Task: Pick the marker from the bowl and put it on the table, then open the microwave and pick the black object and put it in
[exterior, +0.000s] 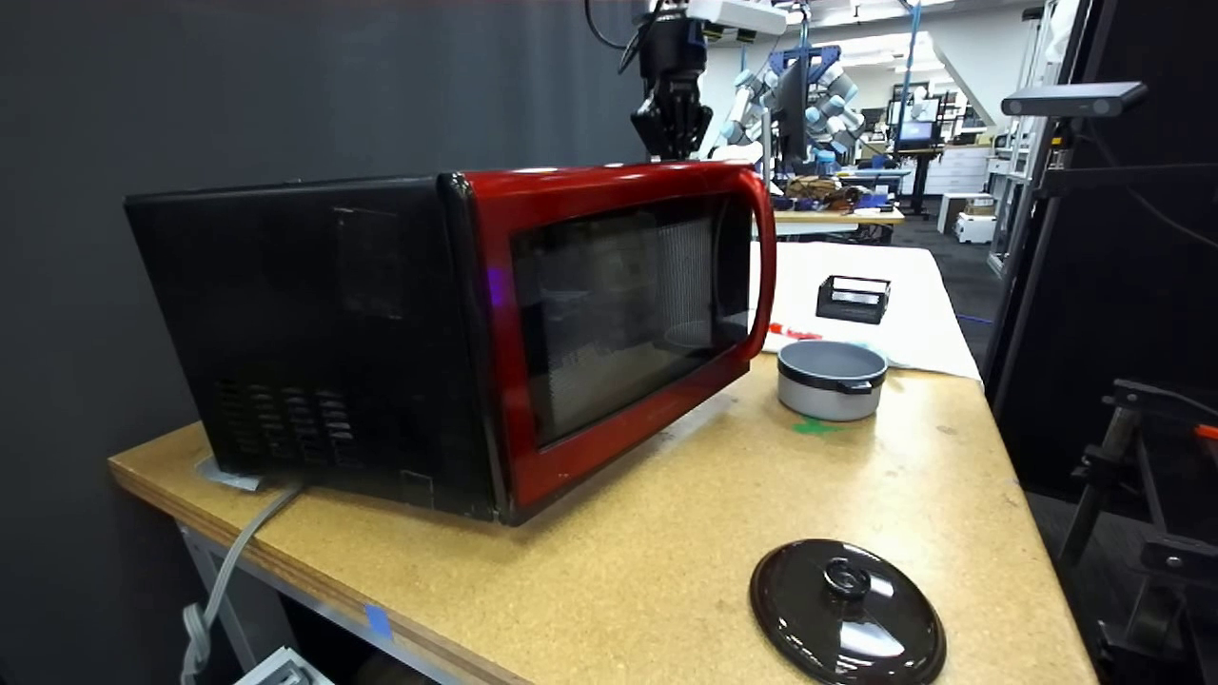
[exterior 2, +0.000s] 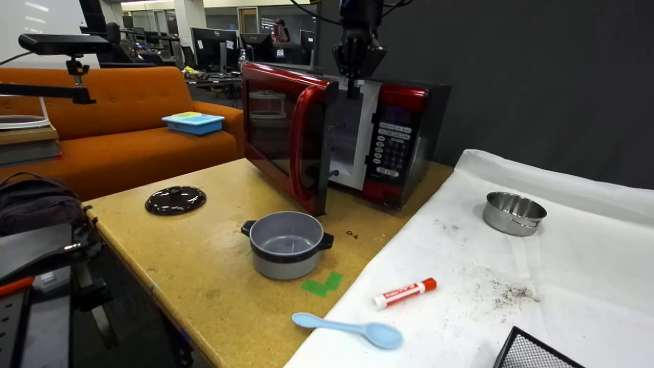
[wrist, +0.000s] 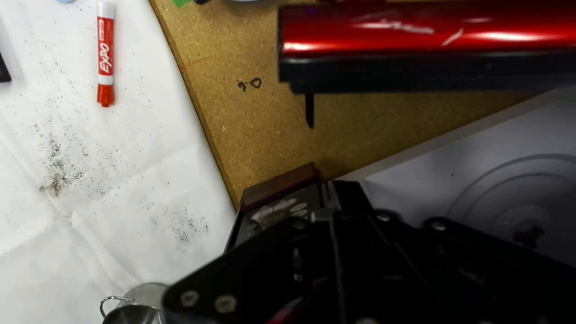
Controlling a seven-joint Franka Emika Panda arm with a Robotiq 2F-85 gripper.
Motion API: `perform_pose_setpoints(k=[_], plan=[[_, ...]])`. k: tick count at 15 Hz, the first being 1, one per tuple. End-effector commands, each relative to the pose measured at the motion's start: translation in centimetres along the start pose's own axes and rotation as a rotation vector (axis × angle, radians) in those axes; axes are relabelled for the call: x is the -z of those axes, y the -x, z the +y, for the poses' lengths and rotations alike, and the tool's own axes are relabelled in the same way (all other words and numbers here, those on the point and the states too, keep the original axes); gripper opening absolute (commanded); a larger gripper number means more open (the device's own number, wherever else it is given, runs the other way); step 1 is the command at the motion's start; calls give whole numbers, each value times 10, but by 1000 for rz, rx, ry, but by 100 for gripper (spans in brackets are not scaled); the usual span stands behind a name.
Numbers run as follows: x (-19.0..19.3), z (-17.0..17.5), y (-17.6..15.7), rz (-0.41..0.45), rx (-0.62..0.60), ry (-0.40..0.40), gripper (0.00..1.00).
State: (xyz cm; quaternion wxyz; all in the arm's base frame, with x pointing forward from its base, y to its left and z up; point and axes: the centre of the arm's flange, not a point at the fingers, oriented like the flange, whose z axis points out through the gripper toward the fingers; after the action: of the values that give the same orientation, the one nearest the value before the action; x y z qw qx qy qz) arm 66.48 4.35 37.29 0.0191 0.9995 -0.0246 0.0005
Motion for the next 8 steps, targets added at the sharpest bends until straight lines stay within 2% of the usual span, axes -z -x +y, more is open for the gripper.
perform_pose_setpoints(k=[1,8], plan=[[-2,12,39,-23,-5,13,0],[-21,31,128,-80,9,24,0]])
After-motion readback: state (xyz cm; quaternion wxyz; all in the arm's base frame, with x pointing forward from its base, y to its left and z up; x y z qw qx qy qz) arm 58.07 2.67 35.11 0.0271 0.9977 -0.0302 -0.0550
